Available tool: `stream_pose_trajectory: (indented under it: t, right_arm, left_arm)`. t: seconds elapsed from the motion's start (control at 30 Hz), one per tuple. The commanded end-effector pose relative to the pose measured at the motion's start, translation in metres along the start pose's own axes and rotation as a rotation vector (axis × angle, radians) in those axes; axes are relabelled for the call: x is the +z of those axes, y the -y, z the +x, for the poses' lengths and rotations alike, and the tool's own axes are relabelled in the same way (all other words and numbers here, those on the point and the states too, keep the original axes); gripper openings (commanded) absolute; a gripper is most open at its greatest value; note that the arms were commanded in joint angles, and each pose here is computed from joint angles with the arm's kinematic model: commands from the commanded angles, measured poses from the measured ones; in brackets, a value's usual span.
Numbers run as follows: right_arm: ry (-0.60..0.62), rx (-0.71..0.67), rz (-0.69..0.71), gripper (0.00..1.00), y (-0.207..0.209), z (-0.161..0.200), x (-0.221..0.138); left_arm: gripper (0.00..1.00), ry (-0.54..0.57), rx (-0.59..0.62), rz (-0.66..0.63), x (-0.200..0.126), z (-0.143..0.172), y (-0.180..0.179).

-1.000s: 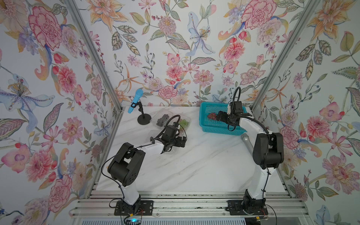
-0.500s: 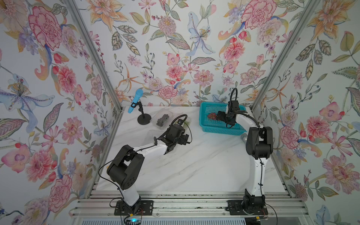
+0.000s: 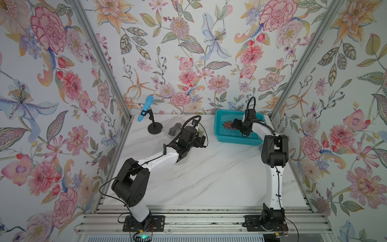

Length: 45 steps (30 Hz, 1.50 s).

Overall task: Pack grapes into containers
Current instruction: Pick up the grape from the basket.

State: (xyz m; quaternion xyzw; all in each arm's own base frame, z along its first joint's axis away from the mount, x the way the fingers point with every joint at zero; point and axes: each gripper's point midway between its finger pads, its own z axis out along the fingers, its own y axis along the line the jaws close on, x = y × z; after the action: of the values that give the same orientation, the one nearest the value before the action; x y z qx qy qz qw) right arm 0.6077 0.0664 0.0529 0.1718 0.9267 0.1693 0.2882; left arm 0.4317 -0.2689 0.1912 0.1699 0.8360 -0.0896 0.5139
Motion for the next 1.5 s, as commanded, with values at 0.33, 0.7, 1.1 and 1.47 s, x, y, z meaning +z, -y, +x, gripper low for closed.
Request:
stream_pose_trajectory:
  t: [0.33, 0.7, 1.1, 1.47]
  right_arm:
    - [0.063, 0.228, -0.122, 0.77, -0.011, -0.010, 0.033]
    - [0.105, 0.217, -0.188, 0.33, -0.021, -0.019, 0.020]
    - [0.160, 0.128, -0.249, 0.23, -0.042, -0.021, -0.040]
    - [0.179, 0.067, -0.277, 0.23, -0.063, -0.013, -0.084]
  left_arm:
    - [1.00, 0.044, -0.024, 0.074, -0.009, -0.021, 0.009]
    - [1.00, 0.054, -0.004, 0.091, -0.011, -0.026, 0.012]
    - [1.00, 0.067, 0.000, 0.078, -0.022, -0.027, 0.007]
    - [1.00, 0.059, -0.053, 0.055, -0.028, -0.018, -0.012]
